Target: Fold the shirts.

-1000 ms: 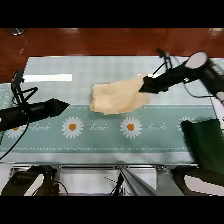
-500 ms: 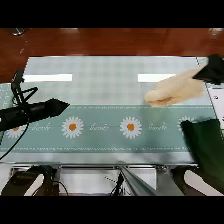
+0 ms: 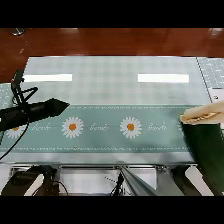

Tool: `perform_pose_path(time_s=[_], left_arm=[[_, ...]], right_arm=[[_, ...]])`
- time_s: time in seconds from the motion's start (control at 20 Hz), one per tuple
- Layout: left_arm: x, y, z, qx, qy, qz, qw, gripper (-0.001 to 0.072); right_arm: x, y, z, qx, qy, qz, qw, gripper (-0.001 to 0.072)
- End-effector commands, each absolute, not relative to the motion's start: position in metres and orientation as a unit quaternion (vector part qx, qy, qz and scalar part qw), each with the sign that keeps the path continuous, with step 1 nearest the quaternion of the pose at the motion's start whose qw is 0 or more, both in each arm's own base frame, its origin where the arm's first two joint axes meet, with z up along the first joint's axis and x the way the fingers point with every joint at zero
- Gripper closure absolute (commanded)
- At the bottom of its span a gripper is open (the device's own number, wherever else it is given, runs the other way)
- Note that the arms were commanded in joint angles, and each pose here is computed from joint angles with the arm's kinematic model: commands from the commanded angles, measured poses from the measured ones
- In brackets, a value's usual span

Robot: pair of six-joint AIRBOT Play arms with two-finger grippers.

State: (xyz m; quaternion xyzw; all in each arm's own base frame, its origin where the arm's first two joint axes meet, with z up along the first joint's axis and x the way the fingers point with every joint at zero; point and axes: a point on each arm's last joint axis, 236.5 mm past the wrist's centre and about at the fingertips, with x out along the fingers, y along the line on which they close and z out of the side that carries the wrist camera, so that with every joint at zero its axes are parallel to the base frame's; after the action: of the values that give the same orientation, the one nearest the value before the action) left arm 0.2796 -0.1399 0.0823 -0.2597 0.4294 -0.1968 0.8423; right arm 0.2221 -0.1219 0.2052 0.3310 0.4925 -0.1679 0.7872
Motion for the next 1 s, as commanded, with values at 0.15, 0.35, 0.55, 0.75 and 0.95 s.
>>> perform_pose_path(time_s=[0.15, 0.35, 0.55, 0.75, 0.95], left_arm=[[0.285, -0.138, 0.085, -0.255, 0.417, -0.196, 0.85, 0.0682], [0.291, -0.135, 0.088, -0.257, 0.405, -0.191, 0.857, 0.0682], [0.295, -0.133, 0.091, -0.259, 0.394, -0.186, 0.862, 0.0682], [0.3, -0.131, 0.094, -0.261, 0.383, -0.182, 0.867, 0.0683], [0.311, -0.125, 0.102, -0.265, 0.357, -0.171, 0.879, 0.0682]], right_arm=[[0.105, -0.183, 0.22, 0.318, 0.444, -0.445, 0.71, 0.0687], [0.094, -0.183, 0.219, 0.31, 0.447, -0.461, 0.701, 0.0687], [0.073, -0.174, 0.183, 0.318, 0.485, -0.476, 0.661, 0.0685], [0.037, -0.167, 0.146, 0.325, 0.519, -0.521, 0.595, 0.0204], [0.038, -0.17, 0.135, 0.327, 0.538, -0.512, 0.584, 0.0079]])
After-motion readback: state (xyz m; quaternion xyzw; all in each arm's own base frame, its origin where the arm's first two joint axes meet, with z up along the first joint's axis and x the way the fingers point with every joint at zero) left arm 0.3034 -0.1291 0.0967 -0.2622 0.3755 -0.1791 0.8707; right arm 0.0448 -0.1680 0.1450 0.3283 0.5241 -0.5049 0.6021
